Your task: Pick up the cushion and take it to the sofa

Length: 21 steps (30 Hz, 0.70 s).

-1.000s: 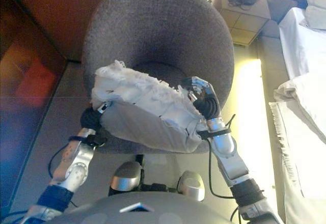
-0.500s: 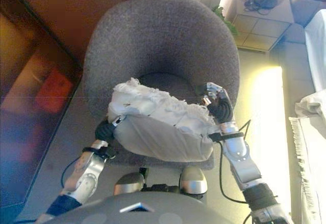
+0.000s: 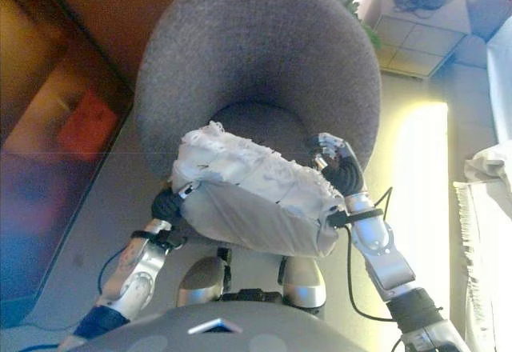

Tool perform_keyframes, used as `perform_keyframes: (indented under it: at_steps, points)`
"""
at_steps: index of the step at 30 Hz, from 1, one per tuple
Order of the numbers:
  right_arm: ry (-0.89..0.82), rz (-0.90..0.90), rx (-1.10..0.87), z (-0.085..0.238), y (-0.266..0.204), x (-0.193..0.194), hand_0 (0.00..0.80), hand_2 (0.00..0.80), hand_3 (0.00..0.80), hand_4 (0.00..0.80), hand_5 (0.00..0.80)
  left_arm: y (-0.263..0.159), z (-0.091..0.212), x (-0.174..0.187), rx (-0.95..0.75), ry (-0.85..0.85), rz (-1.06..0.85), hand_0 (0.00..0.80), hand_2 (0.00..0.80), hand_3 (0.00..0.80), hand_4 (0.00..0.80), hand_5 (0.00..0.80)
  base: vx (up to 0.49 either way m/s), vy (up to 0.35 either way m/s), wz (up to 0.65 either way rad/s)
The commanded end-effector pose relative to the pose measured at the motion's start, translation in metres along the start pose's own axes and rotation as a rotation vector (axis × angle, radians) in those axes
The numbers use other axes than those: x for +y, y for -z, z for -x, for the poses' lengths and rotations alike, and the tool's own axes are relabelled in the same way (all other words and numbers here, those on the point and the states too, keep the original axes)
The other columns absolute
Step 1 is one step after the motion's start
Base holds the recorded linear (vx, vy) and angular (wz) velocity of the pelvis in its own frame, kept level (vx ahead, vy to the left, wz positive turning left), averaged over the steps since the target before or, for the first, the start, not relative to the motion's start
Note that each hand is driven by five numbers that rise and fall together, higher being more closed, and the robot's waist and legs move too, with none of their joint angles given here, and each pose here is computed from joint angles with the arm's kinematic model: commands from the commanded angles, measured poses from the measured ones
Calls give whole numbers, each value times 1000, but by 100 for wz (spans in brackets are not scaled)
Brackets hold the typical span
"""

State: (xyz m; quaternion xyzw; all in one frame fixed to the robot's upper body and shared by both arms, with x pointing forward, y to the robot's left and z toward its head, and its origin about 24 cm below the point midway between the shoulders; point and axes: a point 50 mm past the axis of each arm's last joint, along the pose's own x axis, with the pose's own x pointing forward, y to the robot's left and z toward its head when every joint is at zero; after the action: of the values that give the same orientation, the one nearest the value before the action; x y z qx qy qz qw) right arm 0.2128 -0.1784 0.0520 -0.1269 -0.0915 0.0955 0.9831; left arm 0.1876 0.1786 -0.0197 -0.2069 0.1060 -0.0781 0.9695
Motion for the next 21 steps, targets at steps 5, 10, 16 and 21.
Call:
perform_keyframes:
  at_steps: [5,10,16,21]
  points:
    - [137,30,-131,-22,-15,-1,800,800,800,800,800,-43,-37,-41,-260,153,14,800,800,800,800,800,54,22,16]
    - [296,96,-216,-48,-25,-16,800,800,800,800,800,-73,-58,-46,-390,145,-33,800,800,800,800,800,-92,-11,-12]
    - [536,91,-152,-43,-17,-46,0,0,0,0,0,-86,-62,-37,-440,90,-76,800,800,800,800,800,7,-6,-1]
    - [723,144,46,-12,17,-61,0,0,0,0,0,-84,-54,-21,-428,32,-83,800,800,800,800,800,148,-20,-9]
